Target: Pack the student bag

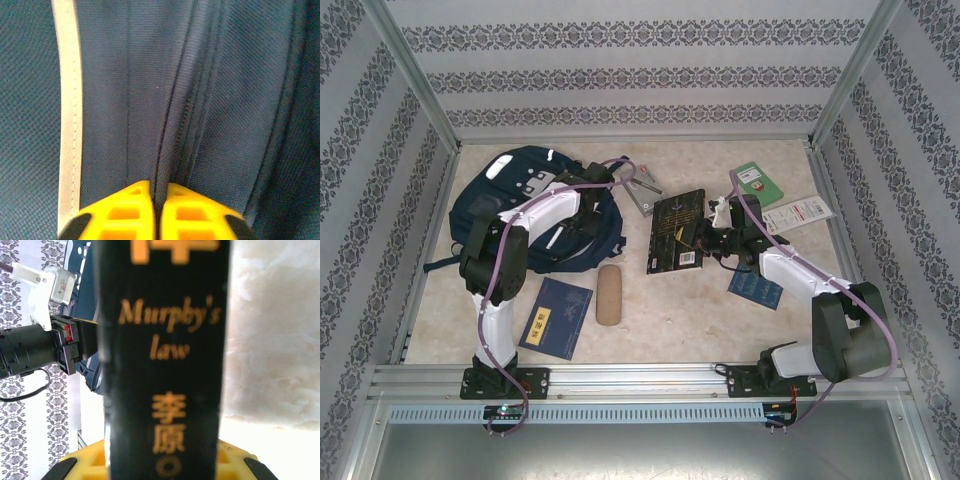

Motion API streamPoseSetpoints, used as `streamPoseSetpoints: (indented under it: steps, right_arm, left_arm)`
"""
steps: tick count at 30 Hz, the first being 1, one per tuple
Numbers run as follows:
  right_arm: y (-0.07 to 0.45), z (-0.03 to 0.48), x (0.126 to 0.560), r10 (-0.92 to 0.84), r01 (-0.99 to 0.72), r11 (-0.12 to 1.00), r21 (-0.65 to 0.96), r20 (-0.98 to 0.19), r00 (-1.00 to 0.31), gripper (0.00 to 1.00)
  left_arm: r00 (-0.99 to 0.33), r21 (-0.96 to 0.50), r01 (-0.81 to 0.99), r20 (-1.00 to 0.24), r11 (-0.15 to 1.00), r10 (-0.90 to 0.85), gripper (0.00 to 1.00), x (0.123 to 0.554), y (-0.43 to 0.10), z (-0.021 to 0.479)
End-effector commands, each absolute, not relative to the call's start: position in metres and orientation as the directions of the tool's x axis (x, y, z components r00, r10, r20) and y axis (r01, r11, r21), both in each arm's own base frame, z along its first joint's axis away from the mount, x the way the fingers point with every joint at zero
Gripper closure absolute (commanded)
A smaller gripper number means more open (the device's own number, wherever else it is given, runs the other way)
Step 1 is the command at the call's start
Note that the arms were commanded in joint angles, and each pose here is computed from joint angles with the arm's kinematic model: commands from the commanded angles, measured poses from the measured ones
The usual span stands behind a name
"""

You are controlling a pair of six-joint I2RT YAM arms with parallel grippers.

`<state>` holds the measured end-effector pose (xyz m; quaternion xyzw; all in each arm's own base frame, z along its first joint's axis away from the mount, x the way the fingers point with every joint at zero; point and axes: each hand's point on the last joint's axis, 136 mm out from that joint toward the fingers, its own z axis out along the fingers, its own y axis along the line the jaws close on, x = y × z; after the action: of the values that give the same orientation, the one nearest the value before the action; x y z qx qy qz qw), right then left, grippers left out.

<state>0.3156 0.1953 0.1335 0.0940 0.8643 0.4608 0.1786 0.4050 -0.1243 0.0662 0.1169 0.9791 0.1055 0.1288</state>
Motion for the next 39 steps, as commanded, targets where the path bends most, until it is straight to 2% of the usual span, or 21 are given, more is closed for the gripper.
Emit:
streamPoseSetpoints:
  steps: [1,11,19,32,39]
  right_arm:
    - [0.207,0.158,0.325,0.321,-0.085,0.503,0.86,-0.277,-0.906,1.0]
    - [0.253,0.199,0.352,0.348,-0.132,0.339,0.932,-0.255,-0.902,1.0]
    - [0.318,0.232,0.387,0.347,-0.172,0.175,0.969,-0.224,-0.911,1.0]
    - [0.436,0.195,0.431,0.378,-0.091,0.121,0.988,-0.131,-0.916,1.0]
    - [0.465,0.153,0.473,0.514,0.02,0.136,0.991,-0.053,-0.856,1.0]
  left_arm:
    - [-0.941,0.284,0.166,-0.24,0.944,0.238,1.0,0.408,-0.111,0.087]
    - [-0.874,0.213,0.091,-0.451,0.973,0.181,1.0,0.425,-0.118,0.195]
    - [-0.837,0.138,0.042,-0.536,0.99,0.11,1.0,0.432,-0.109,0.248]
    - [-0.808,0.012,0.02,-0.588,1.0,0.023,1.0,0.444,-0.103,0.281]
    - [-0.822,-0.027,0.041,-0.569,0.999,0.018,1.0,0.443,-0.111,0.275]
